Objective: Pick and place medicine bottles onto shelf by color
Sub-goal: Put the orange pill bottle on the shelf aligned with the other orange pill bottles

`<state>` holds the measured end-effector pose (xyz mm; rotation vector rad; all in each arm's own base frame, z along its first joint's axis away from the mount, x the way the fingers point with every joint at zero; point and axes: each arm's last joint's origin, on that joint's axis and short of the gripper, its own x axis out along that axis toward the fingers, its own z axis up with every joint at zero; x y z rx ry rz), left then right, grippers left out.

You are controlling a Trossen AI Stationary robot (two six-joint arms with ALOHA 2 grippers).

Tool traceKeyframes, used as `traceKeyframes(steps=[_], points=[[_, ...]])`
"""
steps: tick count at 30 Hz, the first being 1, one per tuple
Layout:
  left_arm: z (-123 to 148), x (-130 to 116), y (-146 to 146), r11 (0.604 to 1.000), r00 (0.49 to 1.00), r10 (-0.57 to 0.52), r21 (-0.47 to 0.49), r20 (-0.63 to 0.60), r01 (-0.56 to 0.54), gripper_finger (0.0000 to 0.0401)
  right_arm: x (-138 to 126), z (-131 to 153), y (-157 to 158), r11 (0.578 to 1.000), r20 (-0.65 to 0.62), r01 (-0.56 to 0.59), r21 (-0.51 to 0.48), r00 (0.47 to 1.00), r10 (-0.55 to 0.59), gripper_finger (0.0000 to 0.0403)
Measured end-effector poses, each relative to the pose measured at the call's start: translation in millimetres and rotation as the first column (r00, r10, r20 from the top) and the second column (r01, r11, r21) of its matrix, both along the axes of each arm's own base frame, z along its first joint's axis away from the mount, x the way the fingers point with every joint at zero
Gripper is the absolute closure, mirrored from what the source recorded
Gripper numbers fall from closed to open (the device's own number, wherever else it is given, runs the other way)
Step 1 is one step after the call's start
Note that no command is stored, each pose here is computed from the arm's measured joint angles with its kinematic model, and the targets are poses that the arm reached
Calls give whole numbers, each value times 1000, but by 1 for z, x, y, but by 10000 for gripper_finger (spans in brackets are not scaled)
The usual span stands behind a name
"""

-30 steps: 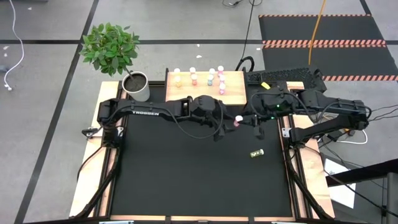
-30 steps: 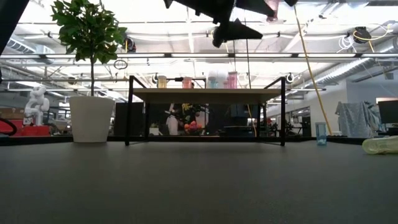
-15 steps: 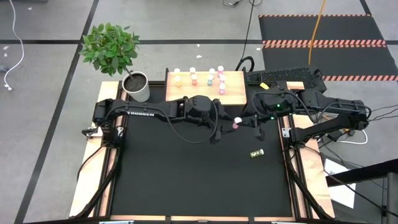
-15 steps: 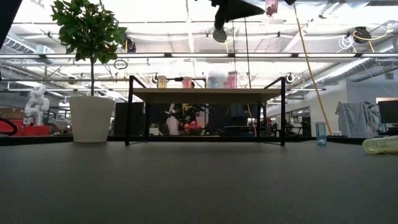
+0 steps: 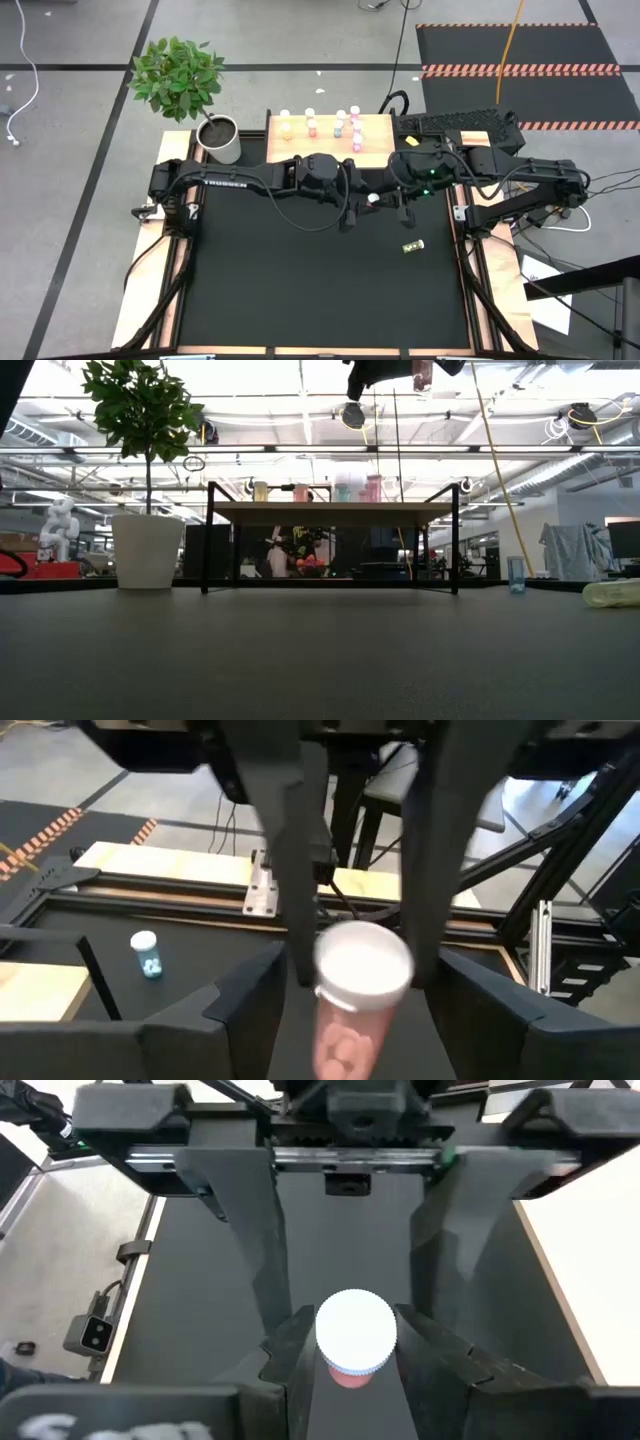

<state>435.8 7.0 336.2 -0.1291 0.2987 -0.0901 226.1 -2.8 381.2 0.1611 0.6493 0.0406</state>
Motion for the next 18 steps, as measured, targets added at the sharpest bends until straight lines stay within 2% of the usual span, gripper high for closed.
traceKeyframes(steps=[11, 15, 18], points=[[-1, 0, -6, 1000, 1000, -13, 3, -8, 13, 286, -2, 4, 0, 1000, 28, 11, 23, 1000, -11, 287], [-1, 0, -6, 1000, 1000, -13, 3, -6, 13, 297, -2, 4, 0, 1000, 33, 7, 17, 999, -7, 279], [0, 0, -6, 1000, 1000, -14, -2, -1, 14, 291, -3, 6, 0, 1000, 54, -6, -10, 999, 7, 252]])
